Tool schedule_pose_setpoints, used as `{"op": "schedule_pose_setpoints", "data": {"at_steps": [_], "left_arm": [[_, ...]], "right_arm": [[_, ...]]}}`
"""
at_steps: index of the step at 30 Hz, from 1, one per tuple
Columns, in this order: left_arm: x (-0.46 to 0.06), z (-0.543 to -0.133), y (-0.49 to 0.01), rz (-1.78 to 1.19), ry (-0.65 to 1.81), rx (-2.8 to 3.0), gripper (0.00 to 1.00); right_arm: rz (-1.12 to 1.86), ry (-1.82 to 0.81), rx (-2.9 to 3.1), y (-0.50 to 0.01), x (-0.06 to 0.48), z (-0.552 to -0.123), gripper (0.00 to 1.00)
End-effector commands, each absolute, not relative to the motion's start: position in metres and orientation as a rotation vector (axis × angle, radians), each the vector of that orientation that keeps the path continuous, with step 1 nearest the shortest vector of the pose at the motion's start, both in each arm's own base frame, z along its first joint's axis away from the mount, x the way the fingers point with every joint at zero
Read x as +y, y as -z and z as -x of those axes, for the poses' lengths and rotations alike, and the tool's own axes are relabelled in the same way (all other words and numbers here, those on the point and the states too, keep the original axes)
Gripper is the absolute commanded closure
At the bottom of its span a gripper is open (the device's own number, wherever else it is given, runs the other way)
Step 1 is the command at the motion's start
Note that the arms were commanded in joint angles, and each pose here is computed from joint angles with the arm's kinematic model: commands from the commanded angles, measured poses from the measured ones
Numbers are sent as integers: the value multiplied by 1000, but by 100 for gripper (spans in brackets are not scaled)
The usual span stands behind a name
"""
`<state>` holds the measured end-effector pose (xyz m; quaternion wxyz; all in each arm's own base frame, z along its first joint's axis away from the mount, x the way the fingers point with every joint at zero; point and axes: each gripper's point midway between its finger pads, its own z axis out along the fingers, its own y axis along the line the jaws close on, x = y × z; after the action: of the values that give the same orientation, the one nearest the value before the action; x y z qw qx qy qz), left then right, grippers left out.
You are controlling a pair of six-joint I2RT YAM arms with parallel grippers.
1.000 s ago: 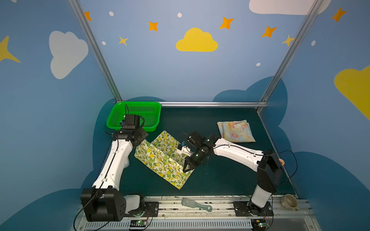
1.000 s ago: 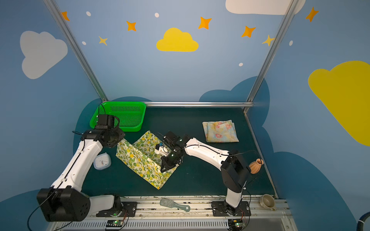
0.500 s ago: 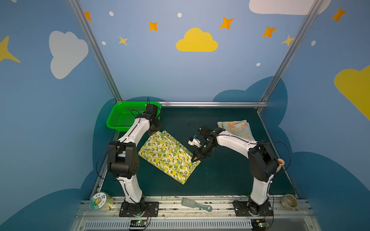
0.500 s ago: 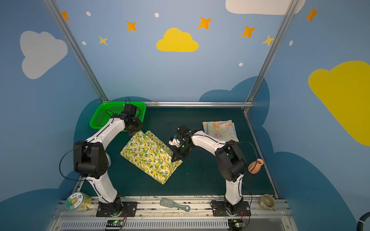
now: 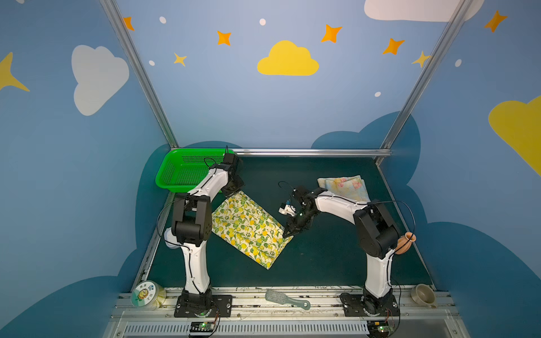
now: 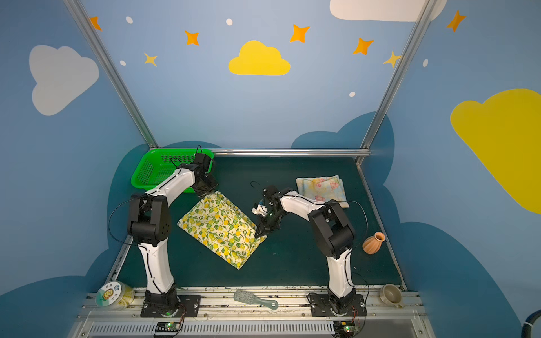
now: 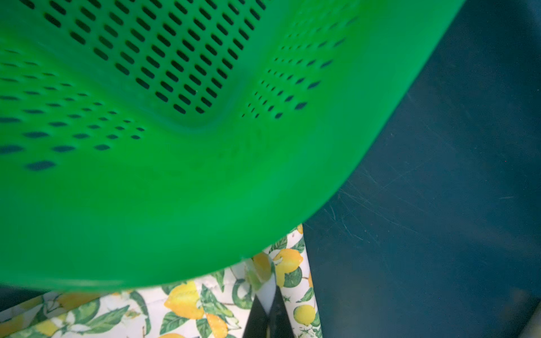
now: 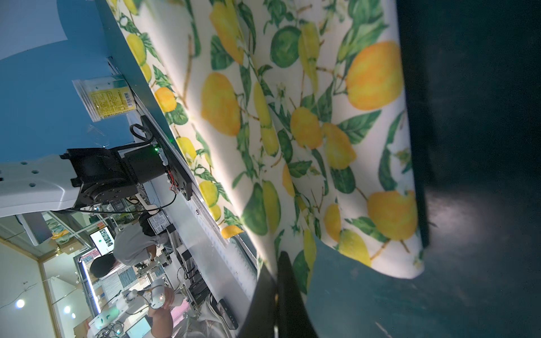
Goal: Fold and stack skirts
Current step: Fold the skirt at the center of the table.
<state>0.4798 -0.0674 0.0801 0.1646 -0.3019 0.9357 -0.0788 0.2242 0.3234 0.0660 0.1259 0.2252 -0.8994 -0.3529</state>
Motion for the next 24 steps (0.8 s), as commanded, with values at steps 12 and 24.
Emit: {"op": "schedule_pose_setpoints", "data": {"at_steps": [12,24], "left_arm": [[-48,-493,-74,858,76,2641,96],[-43,-491,-69,854,25,2651,96]], "right_arm": [[-561,817,-2638,-47,302,-221,100],[-564,727,-2681,-39,299,-233,100]]}}
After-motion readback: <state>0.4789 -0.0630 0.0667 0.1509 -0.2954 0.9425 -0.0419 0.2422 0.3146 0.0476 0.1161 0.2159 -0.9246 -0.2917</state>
